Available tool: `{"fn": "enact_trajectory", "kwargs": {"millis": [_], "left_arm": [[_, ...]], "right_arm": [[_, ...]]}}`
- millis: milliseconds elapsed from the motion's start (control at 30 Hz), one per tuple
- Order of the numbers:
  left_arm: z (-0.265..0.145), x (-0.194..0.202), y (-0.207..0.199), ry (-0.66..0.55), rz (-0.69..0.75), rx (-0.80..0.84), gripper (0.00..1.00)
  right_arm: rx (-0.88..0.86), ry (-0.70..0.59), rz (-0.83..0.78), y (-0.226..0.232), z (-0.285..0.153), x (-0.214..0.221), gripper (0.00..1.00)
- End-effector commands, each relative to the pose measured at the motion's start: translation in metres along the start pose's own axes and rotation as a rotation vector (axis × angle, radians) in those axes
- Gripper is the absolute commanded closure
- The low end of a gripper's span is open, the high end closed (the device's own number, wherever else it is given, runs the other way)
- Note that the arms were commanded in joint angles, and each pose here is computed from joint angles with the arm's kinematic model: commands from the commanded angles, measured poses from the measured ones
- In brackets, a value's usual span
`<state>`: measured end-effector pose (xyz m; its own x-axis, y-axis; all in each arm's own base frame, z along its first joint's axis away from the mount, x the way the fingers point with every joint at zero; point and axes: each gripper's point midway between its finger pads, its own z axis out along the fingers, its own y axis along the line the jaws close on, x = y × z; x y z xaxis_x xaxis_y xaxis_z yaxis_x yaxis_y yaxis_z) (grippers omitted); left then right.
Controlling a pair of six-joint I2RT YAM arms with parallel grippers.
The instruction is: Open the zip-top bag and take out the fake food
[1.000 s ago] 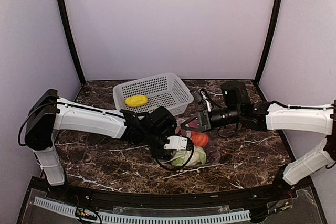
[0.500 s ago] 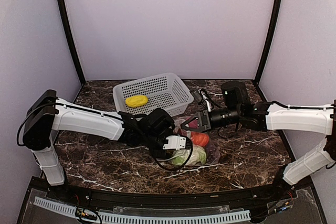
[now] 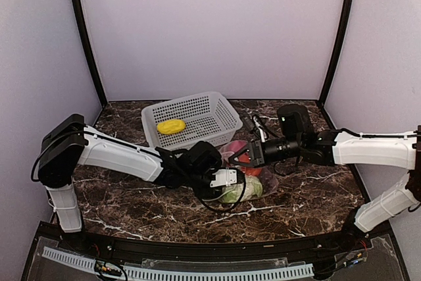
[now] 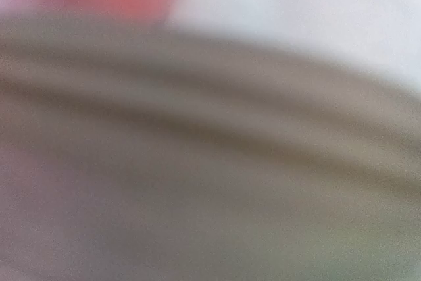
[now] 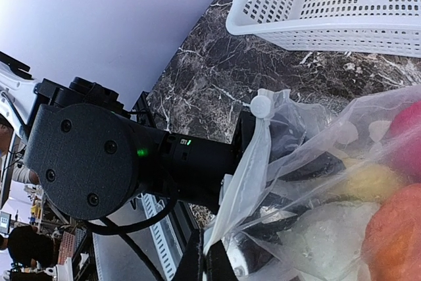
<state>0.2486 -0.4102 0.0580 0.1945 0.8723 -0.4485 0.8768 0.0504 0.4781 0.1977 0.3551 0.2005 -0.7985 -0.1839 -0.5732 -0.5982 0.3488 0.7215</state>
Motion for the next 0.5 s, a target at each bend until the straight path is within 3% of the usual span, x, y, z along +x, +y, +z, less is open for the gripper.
{"fn": "enact_trajectory", "kwargs": {"millis": [0,133,267,367,467], "left_arm": [[0.014,0.039,-0.011,0.118,-0.069,0.038,0.37],[0.009,0.042,-0.007,0.132,-0.076,0.019,0.50],[-0.003,0.040,0.003,0.123,-0.071,-0.030,0.55],[-0.016,0.034,0.011,0.110,-0.076,-0.068,0.56],[-0.024,0.032,0.020,0.076,-0.145,-0.125,0.48]], "right_arm": [[-0.066,-0.033,-0.045,0.020,-0.007,-0.010,1.00],[-0.062,-0.031,-0.045,0.019,-0.006,-0.009,1.00],[-0.060,-0.033,-0.044,0.018,-0.005,-0.009,1.00],[-0.050,-0.036,-0.041,0.015,-0.005,-0.010,1.00],[-0.051,-0.042,-0.037,0.015,-0.005,-0.010,1.00]]}}
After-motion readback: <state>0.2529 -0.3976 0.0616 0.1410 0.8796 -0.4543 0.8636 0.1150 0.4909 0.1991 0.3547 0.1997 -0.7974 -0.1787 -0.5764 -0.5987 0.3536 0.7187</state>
